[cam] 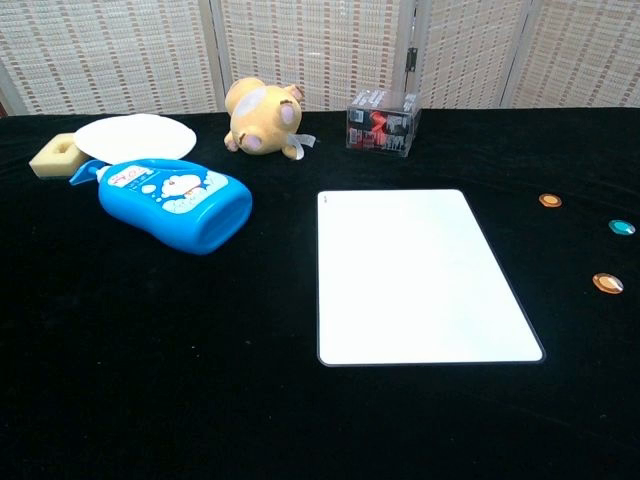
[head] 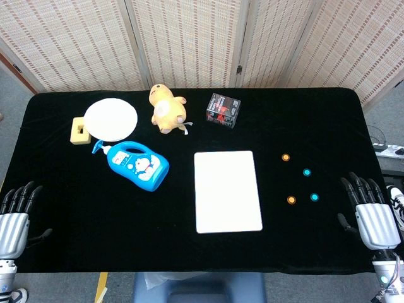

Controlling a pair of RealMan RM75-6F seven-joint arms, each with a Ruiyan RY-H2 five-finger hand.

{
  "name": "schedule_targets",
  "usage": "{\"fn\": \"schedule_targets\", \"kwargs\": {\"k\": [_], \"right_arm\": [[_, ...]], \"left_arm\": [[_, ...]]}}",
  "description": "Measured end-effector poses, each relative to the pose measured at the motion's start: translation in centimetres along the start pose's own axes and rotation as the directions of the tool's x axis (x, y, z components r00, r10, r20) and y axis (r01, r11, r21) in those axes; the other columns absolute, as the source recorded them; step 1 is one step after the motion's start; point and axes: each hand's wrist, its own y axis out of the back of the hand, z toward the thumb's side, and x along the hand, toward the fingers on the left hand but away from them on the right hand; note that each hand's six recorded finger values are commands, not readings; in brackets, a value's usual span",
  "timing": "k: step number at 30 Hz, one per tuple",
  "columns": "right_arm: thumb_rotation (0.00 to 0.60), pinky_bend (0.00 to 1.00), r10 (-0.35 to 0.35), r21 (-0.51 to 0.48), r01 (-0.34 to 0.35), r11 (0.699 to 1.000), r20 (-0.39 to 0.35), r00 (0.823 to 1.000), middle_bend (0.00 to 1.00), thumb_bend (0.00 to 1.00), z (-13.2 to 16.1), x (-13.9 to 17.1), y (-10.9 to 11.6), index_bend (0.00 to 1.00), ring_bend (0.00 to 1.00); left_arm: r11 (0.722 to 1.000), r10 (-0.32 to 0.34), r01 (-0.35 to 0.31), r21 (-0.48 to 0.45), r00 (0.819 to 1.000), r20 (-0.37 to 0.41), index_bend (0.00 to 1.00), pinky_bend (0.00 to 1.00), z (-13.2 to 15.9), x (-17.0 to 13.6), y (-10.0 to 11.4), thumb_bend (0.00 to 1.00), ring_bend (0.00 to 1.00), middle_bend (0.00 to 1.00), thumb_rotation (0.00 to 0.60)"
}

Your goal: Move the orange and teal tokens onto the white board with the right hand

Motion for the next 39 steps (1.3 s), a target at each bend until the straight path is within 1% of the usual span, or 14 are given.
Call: {"fn": "schedule_targets", "kwargs": {"k": [6, 14, 17, 20, 23, 26, 29, 33, 39], "right_arm": [[0.600, 0.00, 0.008, -0.013, -0.008, 1.000, 0.000, 1.000, 0.00, 0.40, 0.0, -0.1, 0.2, 0.00, 0.07], [0.600, 0.00, 0.021, -0.027, -0.021, 0.999, -0.003, 1.000, 0.00, 0.40, 0.2, -0.3, 0.2, 0.00, 0.07], [0.600, 0.00, 0.038, -0.028, -0.038, 0.999, -0.003, 0.999, 0.00, 0.40, 0.3, -0.5, -0.2, 0.05, 0.04], [0.600, 0.00, 0.065, -0.025, -0.065, 0.998, -0.008, 0.998, 0.00, 0.40, 0.5, -0.9, -0.9, 0.12, 0.01], [0.600, 0.00, 0.097, -0.026, -0.098, 0.995, -0.017, 0.995, 0.00, 0.40, 0.8, -1.6, -1.9, 0.19, 0.00], [0.600, 0.00, 0.135, -0.027, -0.136, 0.990, -0.024, 0.991, 0.00, 0.40, 1.2, -2.5, -3.1, 0.23, 0.00], [0.600, 0.00, 0.179, -0.028, -0.180, 0.983, -0.032, 0.983, 0.00, 0.40, 1.5, -3.5, -4.6, 0.26, 0.00], [0.600, 0.00, 0.244, -0.029, -0.245, 0.969, -0.046, 0.969, 0.01, 0.40, 2.3, -4.9, -6.9, 0.27, 0.00], [0.600, 0.00, 0.307, -0.021, -0.309, 0.951, -0.058, 0.950, 0.02, 0.40, 3.1, -6.8, -9.8, 0.30, 0.00]], "left_arm": [[1.000, 0.012, -0.012, -0.007, 1.000, 0.001, 0.00, 0.00, 0.0, -0.2, -0.2, 0.17, 0.00, 0.00, 0.600], [1.000, 0.010, -0.010, -0.015, 1.000, -0.006, 0.00, 0.00, -0.3, -0.4, -0.4, 0.17, 0.00, 0.00, 0.600], [1.000, 0.010, -0.011, -0.017, 1.000, -0.004, 0.00, 0.00, -0.2, -0.4, -0.4, 0.17, 0.00, 0.00, 0.600], [1.000, 0.009, -0.009, -0.021, 1.000, 0.002, 0.00, 0.00, -0.1, -0.4, -0.4, 0.17, 0.00, 0.00, 0.600], [1.000, 0.007, -0.007, -0.023, 1.000, 0.007, 0.00, 0.00, 0.1, -0.4, -0.4, 0.17, 0.00, 0.00, 0.600], [1.000, 0.006, -0.005, -0.025, 1.000, 0.010, 0.00, 0.00, 0.2, -0.4, -0.5, 0.17, 0.00, 0.00, 0.600], [1.000, 0.001, 0.000, -0.027, 1.000, 0.009, 0.00, 0.00, 0.2, -0.5, -0.6, 0.17, 0.00, 0.00, 0.600], [0.999, -0.007, 0.007, -0.032, 1.000, 0.007, 0.00, 0.00, 0.2, -0.6, -0.7, 0.17, 0.00, 0.00, 0.600], [0.999, -0.015, 0.015, -0.036, 1.000, 0.003, 0.00, 0.00, 0.0, -0.7, -0.8, 0.17, 0.00, 0.00, 0.600]]}}
